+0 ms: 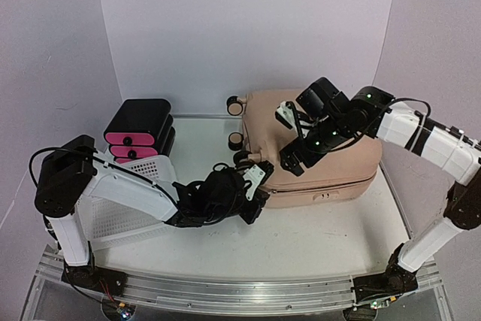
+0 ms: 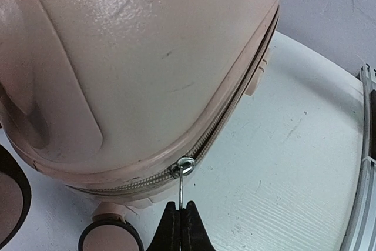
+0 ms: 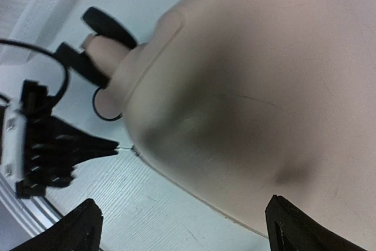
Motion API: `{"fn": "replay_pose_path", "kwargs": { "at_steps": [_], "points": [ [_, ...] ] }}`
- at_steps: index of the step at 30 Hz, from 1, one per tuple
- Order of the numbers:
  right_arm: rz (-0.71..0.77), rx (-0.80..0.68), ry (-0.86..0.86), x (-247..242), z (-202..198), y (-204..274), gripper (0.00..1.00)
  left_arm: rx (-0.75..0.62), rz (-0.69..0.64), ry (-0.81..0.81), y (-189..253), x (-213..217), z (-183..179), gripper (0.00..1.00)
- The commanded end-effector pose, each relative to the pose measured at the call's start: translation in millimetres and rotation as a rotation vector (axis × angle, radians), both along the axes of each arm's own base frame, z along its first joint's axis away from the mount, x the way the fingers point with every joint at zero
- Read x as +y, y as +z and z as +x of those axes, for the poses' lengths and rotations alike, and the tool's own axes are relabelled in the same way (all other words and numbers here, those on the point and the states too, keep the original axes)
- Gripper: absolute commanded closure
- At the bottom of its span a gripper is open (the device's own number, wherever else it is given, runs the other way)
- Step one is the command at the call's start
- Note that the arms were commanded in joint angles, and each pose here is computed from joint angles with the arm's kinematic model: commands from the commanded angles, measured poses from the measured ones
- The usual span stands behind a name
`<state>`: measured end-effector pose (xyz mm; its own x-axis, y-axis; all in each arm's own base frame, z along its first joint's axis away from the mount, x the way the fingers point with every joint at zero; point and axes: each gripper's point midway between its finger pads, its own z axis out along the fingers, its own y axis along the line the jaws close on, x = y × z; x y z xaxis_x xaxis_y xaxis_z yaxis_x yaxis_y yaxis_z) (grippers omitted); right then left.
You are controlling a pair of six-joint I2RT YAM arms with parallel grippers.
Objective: Open, take out, and arrange the luggage
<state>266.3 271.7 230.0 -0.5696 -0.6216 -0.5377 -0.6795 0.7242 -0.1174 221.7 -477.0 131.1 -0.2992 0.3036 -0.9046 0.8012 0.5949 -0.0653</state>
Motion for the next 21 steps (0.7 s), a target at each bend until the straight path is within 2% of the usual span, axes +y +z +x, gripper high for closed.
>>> {"fn": "replay_pose_path", "kwargs": {
  "at_steps": [1,4,9,17,21],
  "points": [
    [0.014,-0.130,-0.258,-20.9,52.1,4.9,0.02,-0.187,-0.243,0.033,81.1,7.8,22.1,1.00],
    [-0.014,-0.133,-0.364,-39.4,62.3,-11.5,0.03,-0.174,-0.277,0.076,73.0,21.0,35.5,1.00],
    [-0.058,-0.083,-0.424,-58.1,63.1,-41.8,0.04,-0.148,-0.325,0.111,65.4,42.2,45.6,1.00],
    [-0.050,0.014,-0.460,-76.9,60.2,-74.0,0.03,-0.144,-0.331,0.131,63.2,65.8,74.3,1.00],
    [-0.028,0.050,-0.417,-72.5,55.9,-79.4,0.02,-0.111,-0.345,0.145,60.1,81.7,95.5,1.00]
  ]
}}
